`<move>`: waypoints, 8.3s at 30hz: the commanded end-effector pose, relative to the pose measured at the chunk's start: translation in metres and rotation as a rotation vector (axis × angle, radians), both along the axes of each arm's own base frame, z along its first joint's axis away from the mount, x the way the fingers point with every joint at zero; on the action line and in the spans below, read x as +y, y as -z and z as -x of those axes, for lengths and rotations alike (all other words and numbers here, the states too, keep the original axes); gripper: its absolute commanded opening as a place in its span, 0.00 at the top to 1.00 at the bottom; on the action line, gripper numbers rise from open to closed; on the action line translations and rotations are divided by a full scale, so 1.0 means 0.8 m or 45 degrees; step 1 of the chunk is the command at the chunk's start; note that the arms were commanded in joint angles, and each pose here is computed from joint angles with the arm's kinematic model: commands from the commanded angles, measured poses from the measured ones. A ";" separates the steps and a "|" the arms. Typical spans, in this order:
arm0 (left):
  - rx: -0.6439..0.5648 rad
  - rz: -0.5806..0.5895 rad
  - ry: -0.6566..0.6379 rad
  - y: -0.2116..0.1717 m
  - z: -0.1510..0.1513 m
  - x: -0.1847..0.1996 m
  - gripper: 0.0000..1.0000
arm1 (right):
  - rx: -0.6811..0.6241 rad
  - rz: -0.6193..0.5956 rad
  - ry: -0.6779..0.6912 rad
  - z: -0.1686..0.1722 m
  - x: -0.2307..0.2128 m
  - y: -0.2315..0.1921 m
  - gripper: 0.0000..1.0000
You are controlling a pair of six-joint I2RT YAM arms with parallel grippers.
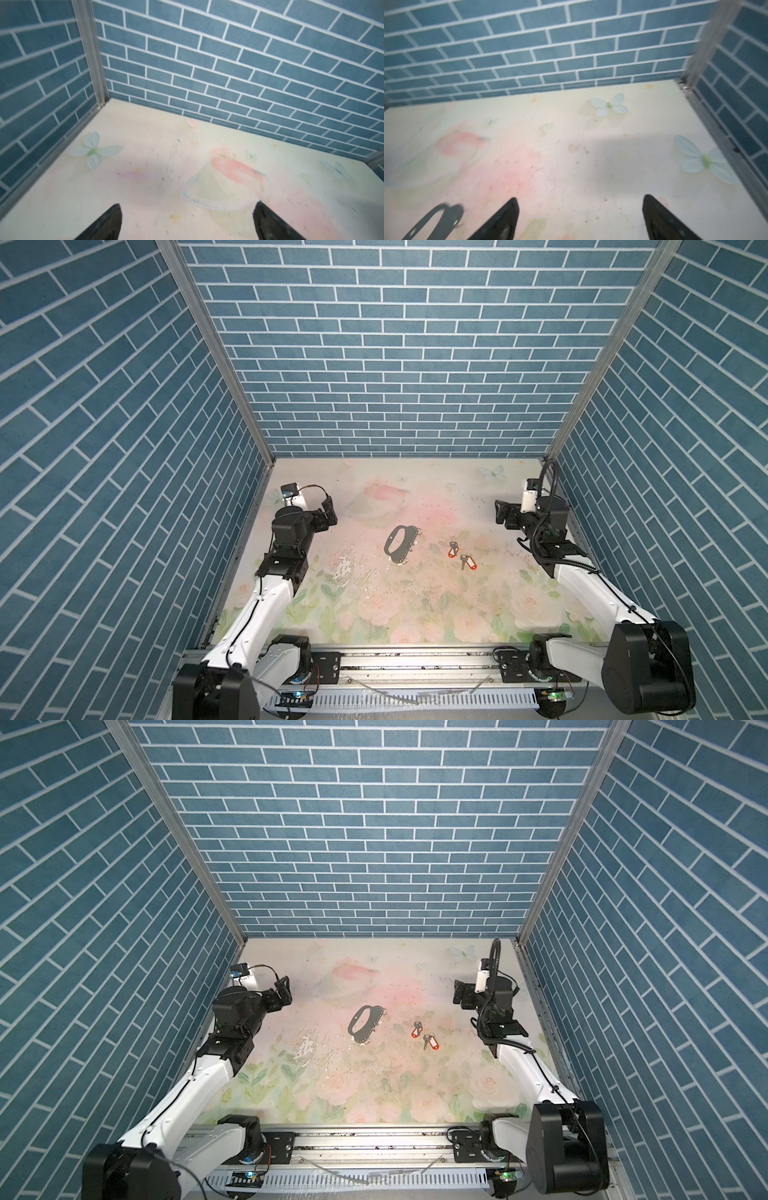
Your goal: Put the keys on the keyring
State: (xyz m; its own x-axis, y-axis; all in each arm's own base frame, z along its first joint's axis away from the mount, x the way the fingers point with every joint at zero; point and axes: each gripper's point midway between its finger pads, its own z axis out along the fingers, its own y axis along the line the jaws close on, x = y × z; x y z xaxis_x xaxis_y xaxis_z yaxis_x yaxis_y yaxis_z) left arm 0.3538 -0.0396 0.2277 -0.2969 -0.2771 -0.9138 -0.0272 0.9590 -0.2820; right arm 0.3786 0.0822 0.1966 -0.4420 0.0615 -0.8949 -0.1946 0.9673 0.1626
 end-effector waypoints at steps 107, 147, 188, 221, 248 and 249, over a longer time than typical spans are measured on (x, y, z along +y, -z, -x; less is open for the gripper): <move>0.524 -0.125 0.198 0.099 0.100 -0.106 0.05 | 0.754 -0.039 -0.836 0.148 0.383 0.185 0.96; -0.098 0.230 0.868 -0.106 0.145 -0.205 0.31 | -0.331 -0.298 -1.764 0.211 0.344 -0.144 1.00; -0.299 0.155 1.218 -0.135 0.170 -0.284 0.75 | -0.364 -0.531 -2.031 0.239 0.336 -0.192 1.00; -0.456 0.105 1.322 -0.146 0.192 -0.284 1.00 | -0.331 -0.539 -1.820 0.214 0.314 -0.193 0.68; -0.553 -0.649 1.379 -0.103 0.182 -0.274 1.00 | -0.150 -0.315 -1.623 0.210 0.289 -0.141 0.64; -0.576 -0.672 1.381 -0.102 0.182 -0.275 1.00 | -0.141 -0.309 -1.626 0.212 0.291 -0.138 0.65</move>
State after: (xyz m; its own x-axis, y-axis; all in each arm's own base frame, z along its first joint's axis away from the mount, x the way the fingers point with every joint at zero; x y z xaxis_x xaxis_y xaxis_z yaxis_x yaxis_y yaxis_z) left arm 0.2141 -0.2547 0.3079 0.0856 0.2781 -0.9567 0.8372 0.5005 0.2204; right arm 0.2132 0.3147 0.3094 -0.2702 -0.1575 -0.9498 -0.9627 0.0345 0.2682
